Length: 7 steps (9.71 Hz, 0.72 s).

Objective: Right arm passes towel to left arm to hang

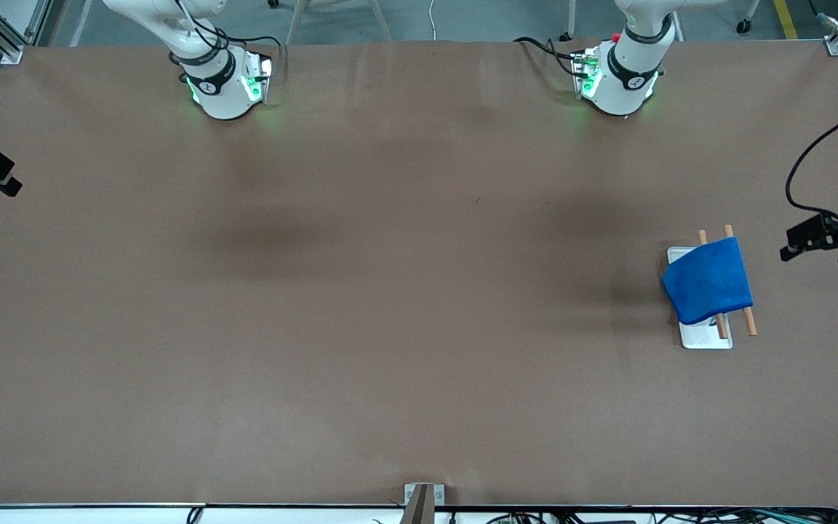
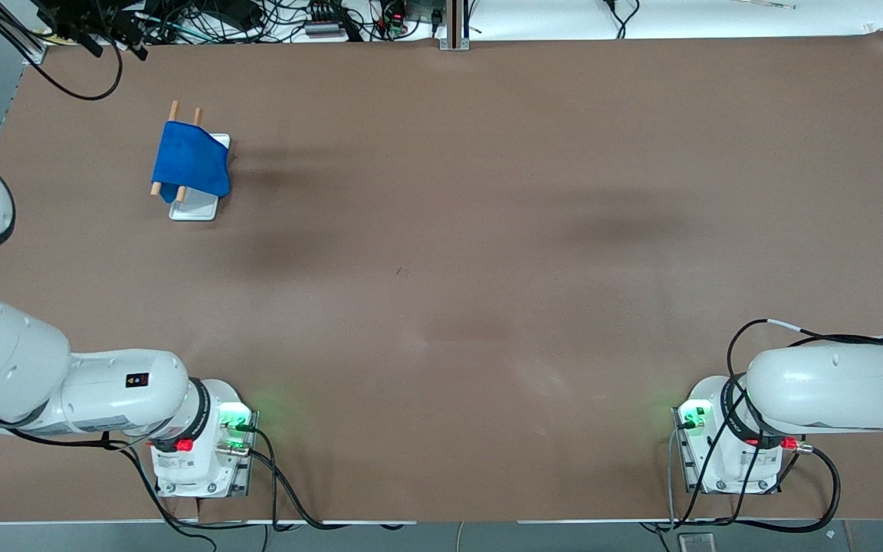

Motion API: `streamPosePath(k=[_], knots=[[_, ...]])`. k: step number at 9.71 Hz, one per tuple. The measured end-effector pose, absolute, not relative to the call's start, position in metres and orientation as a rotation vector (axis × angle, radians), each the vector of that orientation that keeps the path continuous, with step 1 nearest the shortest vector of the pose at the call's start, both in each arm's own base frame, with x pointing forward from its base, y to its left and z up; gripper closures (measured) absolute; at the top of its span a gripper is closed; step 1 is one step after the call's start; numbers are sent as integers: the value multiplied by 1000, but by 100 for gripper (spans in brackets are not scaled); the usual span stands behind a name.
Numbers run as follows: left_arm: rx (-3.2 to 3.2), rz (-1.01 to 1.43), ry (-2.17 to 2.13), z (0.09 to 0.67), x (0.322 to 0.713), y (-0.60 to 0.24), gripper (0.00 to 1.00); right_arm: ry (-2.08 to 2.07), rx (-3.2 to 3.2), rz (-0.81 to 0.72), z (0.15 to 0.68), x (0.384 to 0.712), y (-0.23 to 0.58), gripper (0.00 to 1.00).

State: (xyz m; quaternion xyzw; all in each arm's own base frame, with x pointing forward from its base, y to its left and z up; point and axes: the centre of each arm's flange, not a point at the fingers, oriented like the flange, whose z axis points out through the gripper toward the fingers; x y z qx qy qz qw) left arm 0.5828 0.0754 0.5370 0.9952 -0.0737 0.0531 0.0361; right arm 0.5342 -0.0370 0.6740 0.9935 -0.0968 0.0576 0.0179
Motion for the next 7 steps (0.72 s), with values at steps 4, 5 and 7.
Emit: streamPosePath(k=[4, 5, 7], knots=[[3069, 111, -195, 598, 545, -1, 0, -294, 3086, 196, 675, 535, -35, 0], [3102, 104, -170, 609, 542, -12, 0, -297, 3085, 197, 675, 535, -37, 0], [3141, 76, -109, 629, 540, -46, 0, -294, 3086, 198, 675, 535, -37, 0]])
